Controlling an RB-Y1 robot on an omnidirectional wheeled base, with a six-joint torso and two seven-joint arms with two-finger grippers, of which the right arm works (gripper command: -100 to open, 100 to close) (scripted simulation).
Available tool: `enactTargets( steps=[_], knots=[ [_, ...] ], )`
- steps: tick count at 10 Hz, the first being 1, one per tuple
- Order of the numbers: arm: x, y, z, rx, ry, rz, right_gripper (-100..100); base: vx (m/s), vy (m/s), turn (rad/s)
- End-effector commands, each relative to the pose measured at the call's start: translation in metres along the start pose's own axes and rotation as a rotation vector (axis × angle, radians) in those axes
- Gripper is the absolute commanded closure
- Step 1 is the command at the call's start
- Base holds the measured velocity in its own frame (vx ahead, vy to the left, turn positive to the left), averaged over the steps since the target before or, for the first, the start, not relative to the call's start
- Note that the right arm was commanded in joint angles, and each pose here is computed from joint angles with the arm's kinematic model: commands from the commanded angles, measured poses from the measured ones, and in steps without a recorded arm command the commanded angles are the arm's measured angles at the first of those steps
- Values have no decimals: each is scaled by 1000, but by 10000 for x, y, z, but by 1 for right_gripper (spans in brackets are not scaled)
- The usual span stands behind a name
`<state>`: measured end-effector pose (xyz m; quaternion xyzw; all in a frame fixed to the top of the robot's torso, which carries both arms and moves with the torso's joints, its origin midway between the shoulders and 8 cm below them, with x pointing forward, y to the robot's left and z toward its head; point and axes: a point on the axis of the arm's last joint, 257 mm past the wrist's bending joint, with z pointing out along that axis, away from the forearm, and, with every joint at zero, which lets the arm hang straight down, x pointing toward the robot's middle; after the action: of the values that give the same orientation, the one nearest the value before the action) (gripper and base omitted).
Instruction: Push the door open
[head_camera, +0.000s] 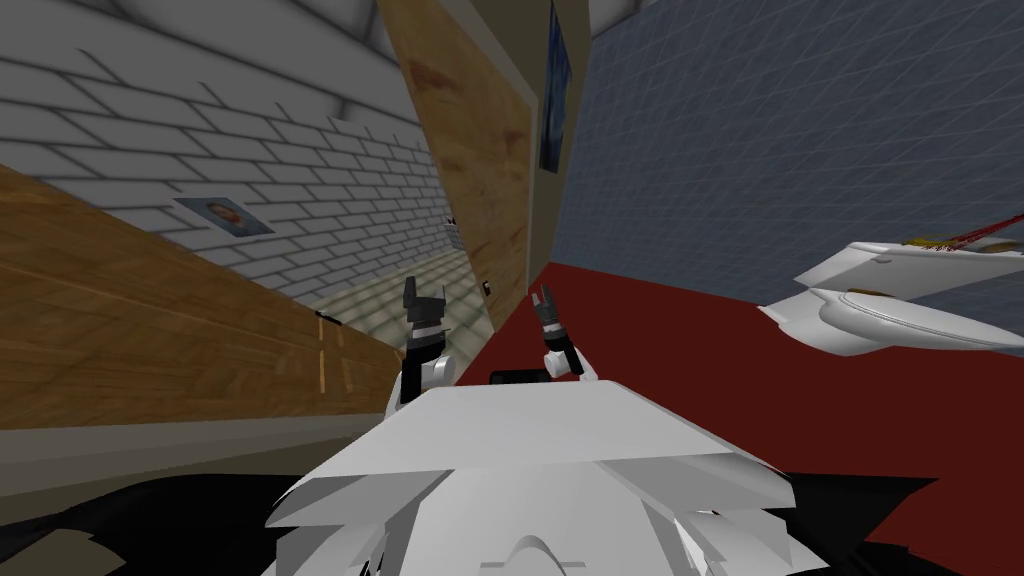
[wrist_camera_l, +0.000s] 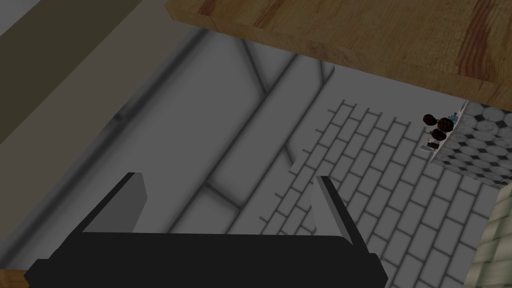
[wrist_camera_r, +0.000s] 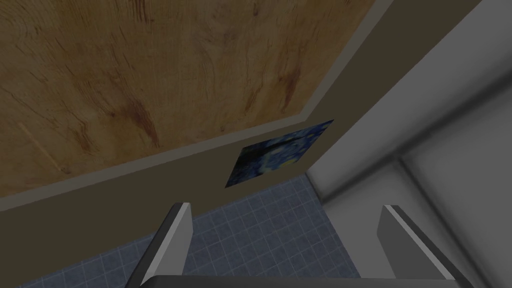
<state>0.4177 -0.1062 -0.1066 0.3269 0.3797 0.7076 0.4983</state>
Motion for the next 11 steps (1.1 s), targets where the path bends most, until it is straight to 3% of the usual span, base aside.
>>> enactTargets(
  steps=[1,6,11],
  knots=[
    [123,-109,-17,20,25,18,-100,90,7,-18],
    [526,-467,-122,81,107,66,-100,96,6,-17],
    [927,-799,-288,145,194,105,-100,104,-3,-17]
  ],
)
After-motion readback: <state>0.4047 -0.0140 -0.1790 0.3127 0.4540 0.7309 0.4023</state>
